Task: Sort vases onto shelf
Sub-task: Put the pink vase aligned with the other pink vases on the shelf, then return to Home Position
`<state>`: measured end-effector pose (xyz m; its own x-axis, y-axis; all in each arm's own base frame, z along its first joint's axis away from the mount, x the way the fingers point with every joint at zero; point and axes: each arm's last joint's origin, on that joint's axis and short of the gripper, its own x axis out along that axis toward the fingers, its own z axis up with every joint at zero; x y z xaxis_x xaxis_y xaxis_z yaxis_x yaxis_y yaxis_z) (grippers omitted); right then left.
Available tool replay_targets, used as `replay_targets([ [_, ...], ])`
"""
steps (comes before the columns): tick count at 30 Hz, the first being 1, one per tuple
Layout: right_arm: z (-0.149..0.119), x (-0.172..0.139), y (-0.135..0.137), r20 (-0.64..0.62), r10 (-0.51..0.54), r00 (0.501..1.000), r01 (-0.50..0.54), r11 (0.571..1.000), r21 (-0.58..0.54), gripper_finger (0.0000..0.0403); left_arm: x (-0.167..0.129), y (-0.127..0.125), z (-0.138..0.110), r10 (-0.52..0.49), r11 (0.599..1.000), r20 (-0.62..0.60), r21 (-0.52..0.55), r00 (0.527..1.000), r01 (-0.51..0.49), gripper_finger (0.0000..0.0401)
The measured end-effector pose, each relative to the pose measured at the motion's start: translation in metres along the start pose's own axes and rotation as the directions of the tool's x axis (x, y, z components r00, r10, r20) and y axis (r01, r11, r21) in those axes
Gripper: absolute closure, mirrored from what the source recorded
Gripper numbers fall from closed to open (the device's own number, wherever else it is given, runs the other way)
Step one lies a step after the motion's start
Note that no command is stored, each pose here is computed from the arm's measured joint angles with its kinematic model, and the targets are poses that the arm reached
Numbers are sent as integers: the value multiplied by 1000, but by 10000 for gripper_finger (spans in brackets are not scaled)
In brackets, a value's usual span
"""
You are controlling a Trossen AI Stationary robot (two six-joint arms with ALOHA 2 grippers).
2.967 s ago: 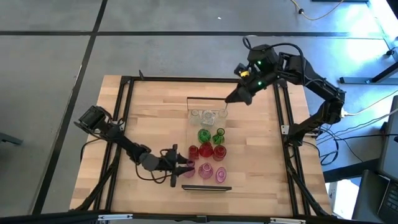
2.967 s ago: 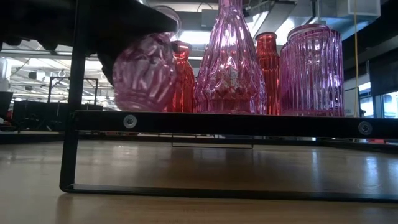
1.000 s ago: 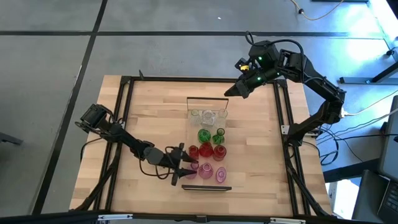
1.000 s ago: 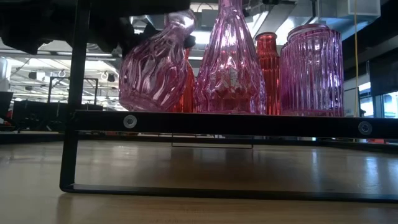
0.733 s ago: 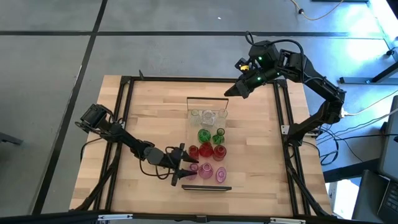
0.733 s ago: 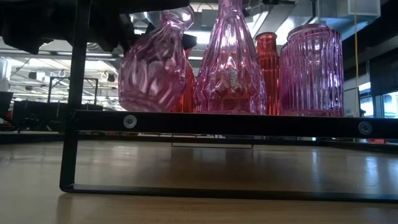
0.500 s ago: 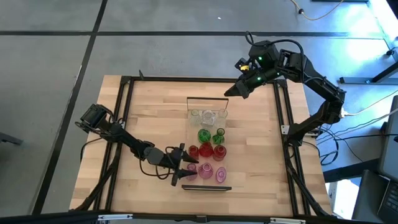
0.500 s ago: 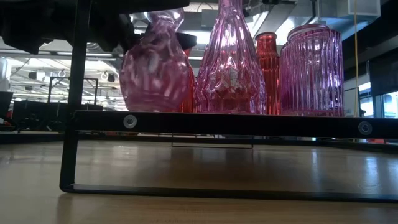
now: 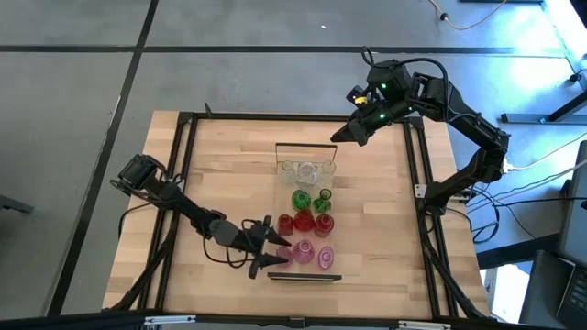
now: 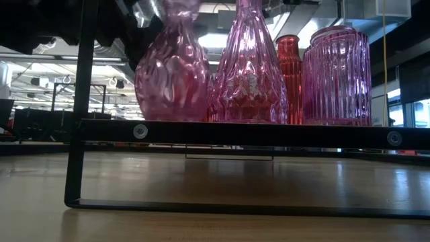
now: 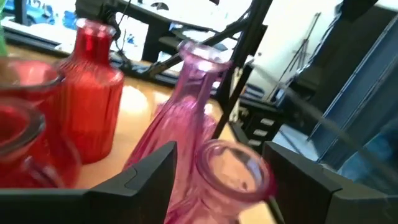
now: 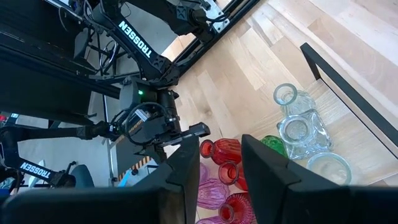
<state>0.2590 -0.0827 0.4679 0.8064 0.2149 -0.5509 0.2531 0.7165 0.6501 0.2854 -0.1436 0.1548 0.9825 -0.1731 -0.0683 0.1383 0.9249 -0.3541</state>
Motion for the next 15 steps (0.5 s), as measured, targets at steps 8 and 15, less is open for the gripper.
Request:
replay_targets([
  [8,0,0,0,0,1,1000,-1,1000,-2,295,-2,-6,12,-32,999,83,-15,996,33,170],
  [15,0,0,0,-1,1,1000,-1,1000,-3,295,-5,-9,23,-39,999,122,10,992,38,170],
])
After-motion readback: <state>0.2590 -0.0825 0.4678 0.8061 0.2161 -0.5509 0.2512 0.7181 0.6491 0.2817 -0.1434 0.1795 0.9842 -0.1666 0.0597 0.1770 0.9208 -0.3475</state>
